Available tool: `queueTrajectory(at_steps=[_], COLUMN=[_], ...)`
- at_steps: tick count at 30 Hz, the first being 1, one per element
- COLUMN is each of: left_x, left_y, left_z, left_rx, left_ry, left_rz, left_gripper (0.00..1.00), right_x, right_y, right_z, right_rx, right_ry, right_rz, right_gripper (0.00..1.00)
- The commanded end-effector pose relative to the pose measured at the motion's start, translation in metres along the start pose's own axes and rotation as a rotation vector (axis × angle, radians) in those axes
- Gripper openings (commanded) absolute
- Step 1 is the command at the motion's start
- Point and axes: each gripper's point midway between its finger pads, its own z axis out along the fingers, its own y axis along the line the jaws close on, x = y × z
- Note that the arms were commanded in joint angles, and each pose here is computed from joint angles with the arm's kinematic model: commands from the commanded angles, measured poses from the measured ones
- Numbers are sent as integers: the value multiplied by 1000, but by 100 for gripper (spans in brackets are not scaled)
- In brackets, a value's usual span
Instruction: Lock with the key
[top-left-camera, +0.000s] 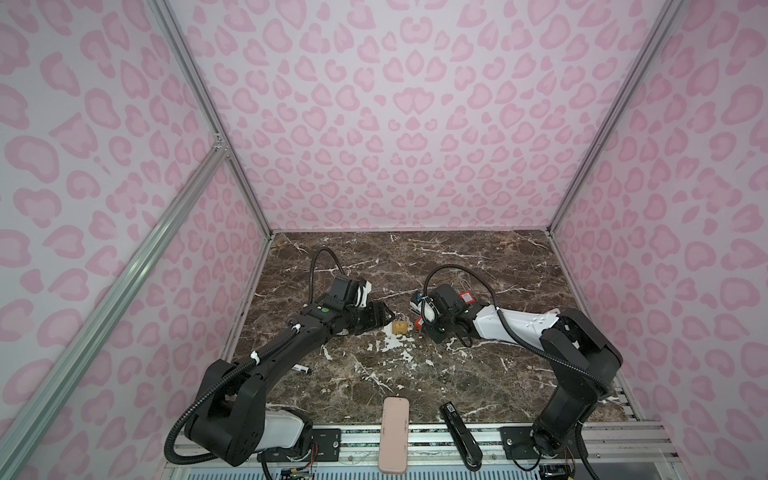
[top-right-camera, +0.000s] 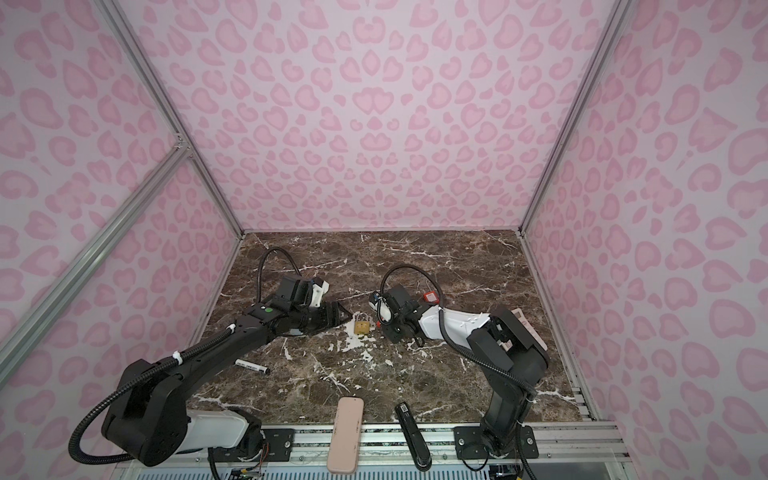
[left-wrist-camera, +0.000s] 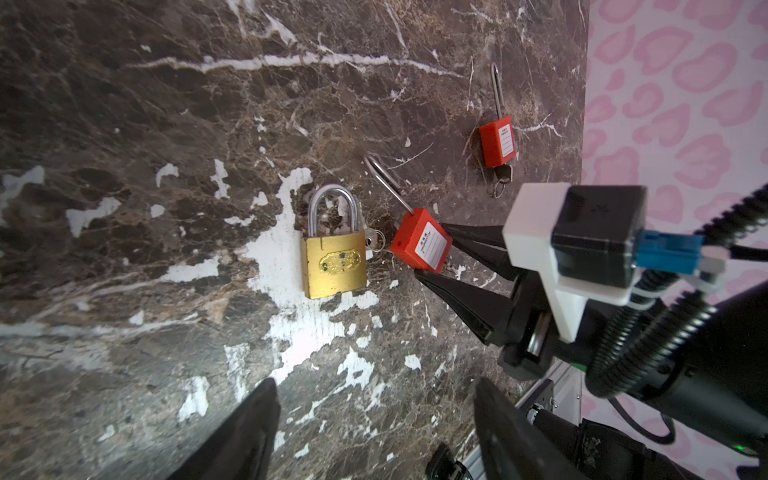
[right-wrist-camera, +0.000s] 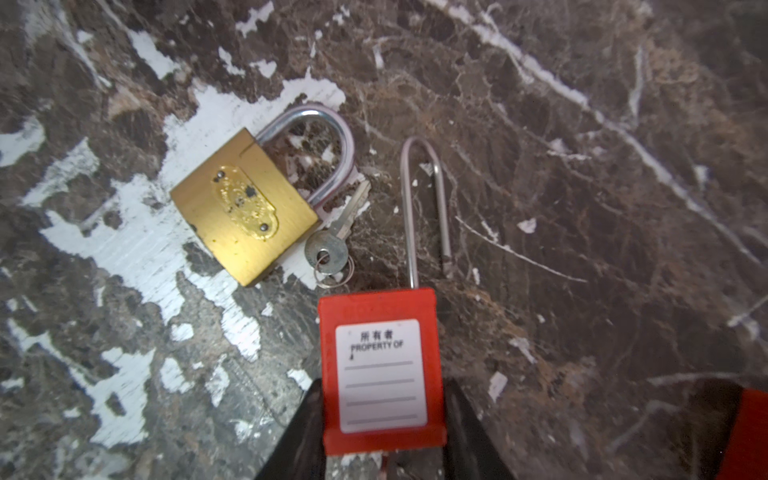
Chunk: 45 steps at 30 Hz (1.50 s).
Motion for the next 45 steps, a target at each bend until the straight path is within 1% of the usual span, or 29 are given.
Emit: queueTrajectory(at_steps=[1, 6, 12, 16, 21, 24, 32, 36, 38, 39, 42, 43, 45], left_x=[-10, -17, -28, -35, -41, -40, -37, -38, -42, -43, -47, -47, -50], left_y=[-17, -43, -83, -96, -110, -110, -113, -112, -112, -113, -116, -118, -120], left_z=[1, 6, 7, 8, 12, 17, 18, 19, 19, 20, 20, 20, 19], left_rx=[57, 178, 367, 407, 486, 484, 485, 481, 485, 487, 497, 505, 512], left_ry=[-25, -35, -37, -36, -35, -27, -23, -29, -40, -43, -52, -52, -57], left_rz=[9, -9, 5, 17, 11, 9, 14, 4, -2, -3, -8, -8, -8], left_gripper=[76, 75, 75, 73, 70, 68, 52, 39, 35, 30, 24, 22, 19], right_x=[-4, -21, -49, -64, -77, -84, -95, -96, -96, -96, -95, -94, -92], right_y=[-2, -8, -4, 1, 3, 3, 6, 7, 7, 8, 8, 9, 8], right_z=[-9, -31, -66, -84, -93, -97, -101, -102, -103, -104, -107, -108, -110], right_rx=[0, -25, -79, -120, -162, -184, -223, -230, -230, -233, -234, -232, -226], right_ry=[-26, -120, -248, -305, -350, -374, -393, -384, -382, -382, -383, -383, -381], right_rz=[20, 86, 101, 116, 147, 161, 157, 142, 137, 137, 132, 130, 124], right_gripper=[29, 29, 30, 30, 30, 30, 30, 30, 30, 30, 31, 31, 36])
